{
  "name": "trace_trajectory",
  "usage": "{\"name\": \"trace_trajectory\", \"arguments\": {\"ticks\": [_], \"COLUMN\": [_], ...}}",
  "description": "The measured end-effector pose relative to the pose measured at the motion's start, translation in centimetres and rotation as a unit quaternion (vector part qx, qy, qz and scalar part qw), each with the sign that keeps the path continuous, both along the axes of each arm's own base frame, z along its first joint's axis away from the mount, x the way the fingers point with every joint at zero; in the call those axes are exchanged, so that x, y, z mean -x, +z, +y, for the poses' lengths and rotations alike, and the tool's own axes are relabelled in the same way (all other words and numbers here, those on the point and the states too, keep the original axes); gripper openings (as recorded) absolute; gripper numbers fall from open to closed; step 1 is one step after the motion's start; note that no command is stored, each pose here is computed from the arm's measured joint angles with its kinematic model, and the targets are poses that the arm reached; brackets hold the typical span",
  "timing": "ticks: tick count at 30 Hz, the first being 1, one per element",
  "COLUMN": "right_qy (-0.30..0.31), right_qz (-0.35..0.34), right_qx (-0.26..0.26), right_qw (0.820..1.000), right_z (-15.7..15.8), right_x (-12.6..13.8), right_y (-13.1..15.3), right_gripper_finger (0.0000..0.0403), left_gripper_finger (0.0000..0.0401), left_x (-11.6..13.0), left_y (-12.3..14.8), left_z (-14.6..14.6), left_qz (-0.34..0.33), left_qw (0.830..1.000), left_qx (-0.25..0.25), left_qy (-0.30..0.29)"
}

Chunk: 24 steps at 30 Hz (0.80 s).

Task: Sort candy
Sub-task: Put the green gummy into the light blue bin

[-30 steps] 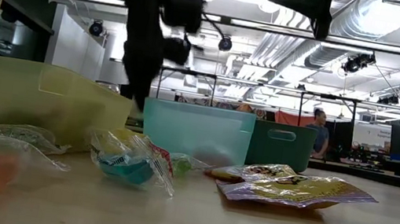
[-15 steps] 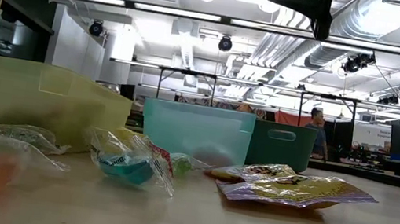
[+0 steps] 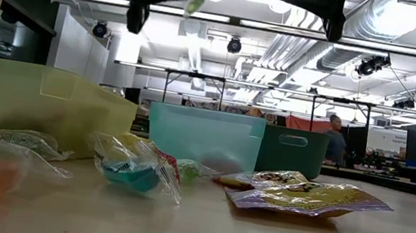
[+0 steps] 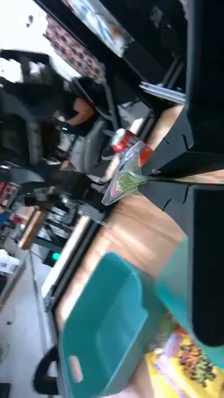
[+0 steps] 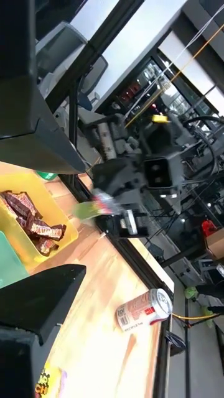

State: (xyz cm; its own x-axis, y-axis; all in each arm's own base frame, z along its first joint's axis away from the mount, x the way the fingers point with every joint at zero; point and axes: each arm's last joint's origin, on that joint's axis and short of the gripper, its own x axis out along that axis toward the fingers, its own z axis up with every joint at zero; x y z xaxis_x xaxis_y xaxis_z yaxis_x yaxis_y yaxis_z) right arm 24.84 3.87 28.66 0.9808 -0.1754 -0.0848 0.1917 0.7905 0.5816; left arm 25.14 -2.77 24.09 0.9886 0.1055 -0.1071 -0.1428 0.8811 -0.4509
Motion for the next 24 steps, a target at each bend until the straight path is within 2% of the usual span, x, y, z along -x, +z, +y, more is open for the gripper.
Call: {"name": "trace_trajectory", "arguments": {"ticks": [7, 14, 24], "right_qy": [-0.005, -0.006, -0.008], "right_qz": [0.0, -0.001, -0.004], "right_qx": [0.002, 0.002, 0.001], "right_qw": [1.0, 1.0, 1.0], "right_z": [0.0, 0.0, 0.0], "right_x": [0.0, 0.0, 0.0], "right_y": [0.0, 0.0, 0.1], "right_gripper_finger": [0.0245, 0.0245, 0.0245], "left_gripper_finger": [0.0, 0.0001, 0.0001], "left_x": [-2.4, -4.4, -4.9], "left_y": [-1.0, -2.0, -2.3], "left_z": [-0.7, -1.1, -1.1], "left_qz": [0.025, 0.053, 0.064], "left_qw": [1.0, 0.997, 0.996], "left_qx": [-0.005, -0.051, -0.06], "left_qy": [-0.016, -0.026, -0.026]}}
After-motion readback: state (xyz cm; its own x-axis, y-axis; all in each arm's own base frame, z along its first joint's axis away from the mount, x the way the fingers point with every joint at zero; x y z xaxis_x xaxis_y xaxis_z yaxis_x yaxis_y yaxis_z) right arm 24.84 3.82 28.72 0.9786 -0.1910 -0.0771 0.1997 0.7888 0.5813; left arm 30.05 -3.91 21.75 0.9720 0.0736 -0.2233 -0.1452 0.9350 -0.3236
